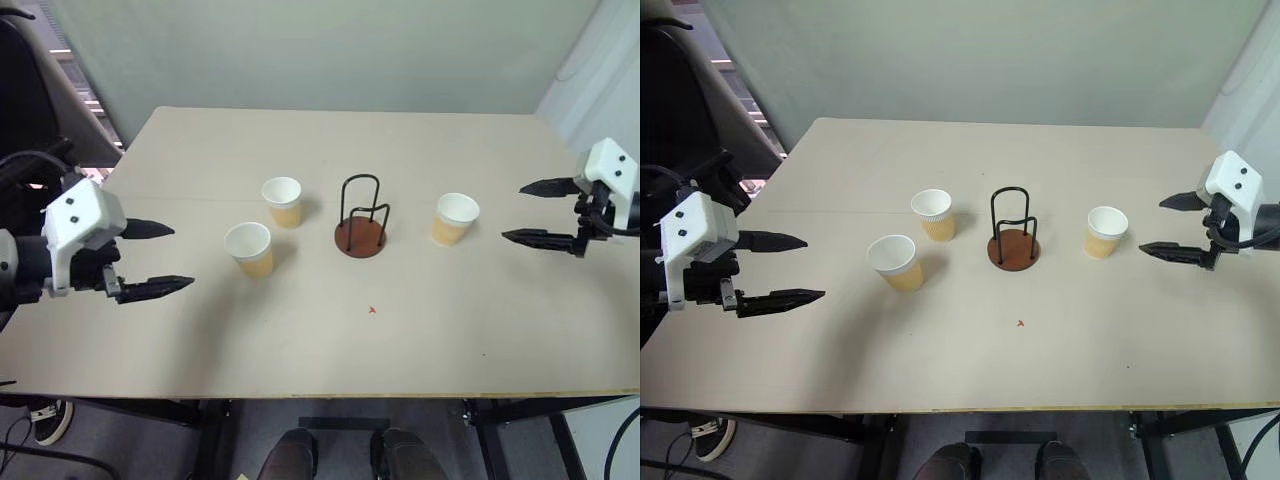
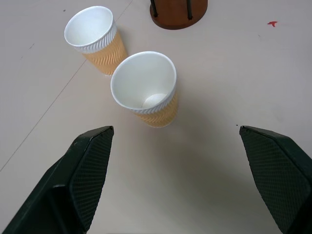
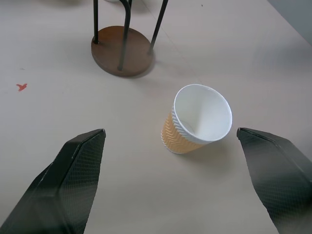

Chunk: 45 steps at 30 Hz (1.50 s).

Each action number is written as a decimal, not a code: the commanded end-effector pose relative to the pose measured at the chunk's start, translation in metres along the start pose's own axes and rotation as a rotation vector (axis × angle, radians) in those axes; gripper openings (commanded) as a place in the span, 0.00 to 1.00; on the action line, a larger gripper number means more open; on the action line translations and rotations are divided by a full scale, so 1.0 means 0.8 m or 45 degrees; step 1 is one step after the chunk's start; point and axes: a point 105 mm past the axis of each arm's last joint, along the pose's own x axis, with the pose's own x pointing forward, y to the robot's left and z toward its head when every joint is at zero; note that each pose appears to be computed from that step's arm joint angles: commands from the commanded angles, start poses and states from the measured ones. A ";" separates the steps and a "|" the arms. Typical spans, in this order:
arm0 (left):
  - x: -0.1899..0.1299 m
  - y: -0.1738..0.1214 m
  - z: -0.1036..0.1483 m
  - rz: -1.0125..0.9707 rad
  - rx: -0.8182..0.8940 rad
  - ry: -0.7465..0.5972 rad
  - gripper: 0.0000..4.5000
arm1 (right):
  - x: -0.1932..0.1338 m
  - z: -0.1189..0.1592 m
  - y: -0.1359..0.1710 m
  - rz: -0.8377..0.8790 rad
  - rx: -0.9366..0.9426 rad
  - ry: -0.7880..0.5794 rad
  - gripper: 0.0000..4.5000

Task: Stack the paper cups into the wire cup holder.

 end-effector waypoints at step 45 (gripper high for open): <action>0.040 0.005 0.062 -0.152 0.205 -0.155 1.00 | 0.204 0.081 0.028 -0.054 0.046 -0.344 0.73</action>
